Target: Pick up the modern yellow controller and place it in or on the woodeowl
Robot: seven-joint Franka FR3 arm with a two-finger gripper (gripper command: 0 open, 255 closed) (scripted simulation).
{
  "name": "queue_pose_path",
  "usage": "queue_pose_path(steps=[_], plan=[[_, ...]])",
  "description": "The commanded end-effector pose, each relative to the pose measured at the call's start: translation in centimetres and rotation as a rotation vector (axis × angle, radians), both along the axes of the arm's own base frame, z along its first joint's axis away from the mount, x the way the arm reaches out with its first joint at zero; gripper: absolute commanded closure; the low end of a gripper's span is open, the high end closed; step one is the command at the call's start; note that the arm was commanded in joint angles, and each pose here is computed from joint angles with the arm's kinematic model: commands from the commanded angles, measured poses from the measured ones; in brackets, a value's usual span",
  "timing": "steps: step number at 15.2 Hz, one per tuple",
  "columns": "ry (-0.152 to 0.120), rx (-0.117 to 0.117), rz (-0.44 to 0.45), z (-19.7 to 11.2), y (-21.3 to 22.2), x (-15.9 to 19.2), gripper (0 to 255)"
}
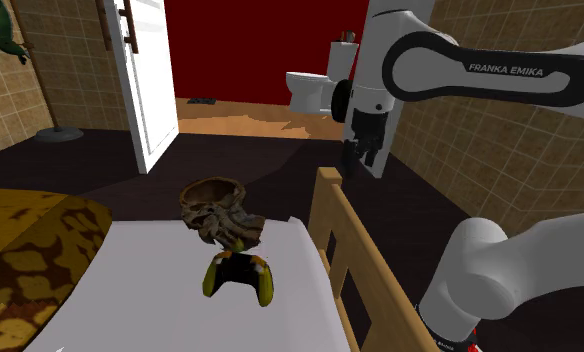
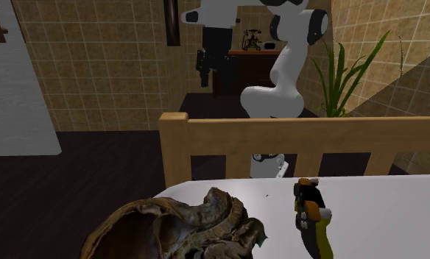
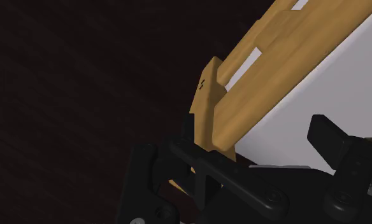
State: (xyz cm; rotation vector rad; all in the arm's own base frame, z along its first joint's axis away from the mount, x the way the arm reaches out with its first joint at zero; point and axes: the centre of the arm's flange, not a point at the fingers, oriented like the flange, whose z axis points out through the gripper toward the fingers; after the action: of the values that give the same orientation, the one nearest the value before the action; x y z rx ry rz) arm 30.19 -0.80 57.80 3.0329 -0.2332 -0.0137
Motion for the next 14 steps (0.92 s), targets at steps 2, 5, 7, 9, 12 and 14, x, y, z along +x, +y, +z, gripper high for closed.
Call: queue_pose_path(steps=[2, 5, 7, 9, 12, 14], plan=[[-0.001, -0.002, -0.001, -0.4, 1.3, 0.1, 0], [-0.005, -0.006, -0.005, -1.5, 5.1, 0.5, 0], [-0.008, -0.010, -0.008, -2.3, 7.7, 0.8, 0], [-0.011, -0.013, -0.010, -3.0, 10.2, 1.1, 0], [-0.015, -0.018, -0.014, -4.2, 14.1, 1.6, 0], [-0.017, -0.021, -0.017, -5.0, 16.6, 1.9, 0]])
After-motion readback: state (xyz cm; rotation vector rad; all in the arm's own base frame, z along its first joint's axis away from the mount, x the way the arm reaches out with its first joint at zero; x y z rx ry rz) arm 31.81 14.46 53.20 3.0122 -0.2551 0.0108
